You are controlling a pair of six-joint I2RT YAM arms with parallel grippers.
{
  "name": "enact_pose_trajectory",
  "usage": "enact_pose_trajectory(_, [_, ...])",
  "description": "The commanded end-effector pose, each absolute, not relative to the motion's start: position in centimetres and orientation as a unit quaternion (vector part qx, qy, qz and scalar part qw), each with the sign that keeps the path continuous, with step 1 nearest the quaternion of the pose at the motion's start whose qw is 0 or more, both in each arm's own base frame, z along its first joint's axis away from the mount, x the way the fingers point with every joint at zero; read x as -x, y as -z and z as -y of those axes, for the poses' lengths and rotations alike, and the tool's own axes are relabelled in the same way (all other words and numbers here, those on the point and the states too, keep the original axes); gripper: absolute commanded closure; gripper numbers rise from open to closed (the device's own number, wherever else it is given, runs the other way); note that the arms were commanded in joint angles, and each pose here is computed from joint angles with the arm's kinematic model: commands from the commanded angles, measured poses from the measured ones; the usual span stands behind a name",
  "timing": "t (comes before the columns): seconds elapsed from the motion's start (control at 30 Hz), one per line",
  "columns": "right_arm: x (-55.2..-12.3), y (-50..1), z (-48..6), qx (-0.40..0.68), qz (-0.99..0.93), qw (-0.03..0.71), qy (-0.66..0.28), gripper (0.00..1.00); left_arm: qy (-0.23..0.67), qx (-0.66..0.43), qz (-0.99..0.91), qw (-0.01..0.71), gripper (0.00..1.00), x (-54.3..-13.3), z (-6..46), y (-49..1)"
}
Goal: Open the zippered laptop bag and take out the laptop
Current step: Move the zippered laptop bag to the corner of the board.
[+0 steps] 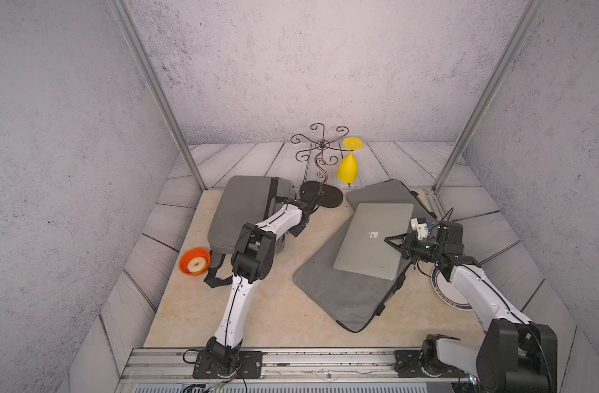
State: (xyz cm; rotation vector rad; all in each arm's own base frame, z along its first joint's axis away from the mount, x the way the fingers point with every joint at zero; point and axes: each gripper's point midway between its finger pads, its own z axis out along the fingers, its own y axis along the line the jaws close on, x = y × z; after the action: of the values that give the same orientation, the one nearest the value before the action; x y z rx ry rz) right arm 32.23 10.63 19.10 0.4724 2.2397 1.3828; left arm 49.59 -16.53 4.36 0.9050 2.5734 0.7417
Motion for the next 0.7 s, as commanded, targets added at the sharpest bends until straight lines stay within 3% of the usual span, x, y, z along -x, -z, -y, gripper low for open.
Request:
enact_pose_trajectory(0.0, [-33.3, -23.9, -11.4, -0.099, -0.792, 0.282, -0.532, 1.0, -0.286, -0.301, -0.892, 0.178, 1.0, -52.2, 14.3, -5.0])
enact_pose_trajectory(0.67, [-33.3, -23.7, -11.4, -0.099, -0.799, 0.277, -0.525, 1.0, -0.284, -0.355, -0.878, 0.153, 1.0, -53.5, 8.5, -3.4])
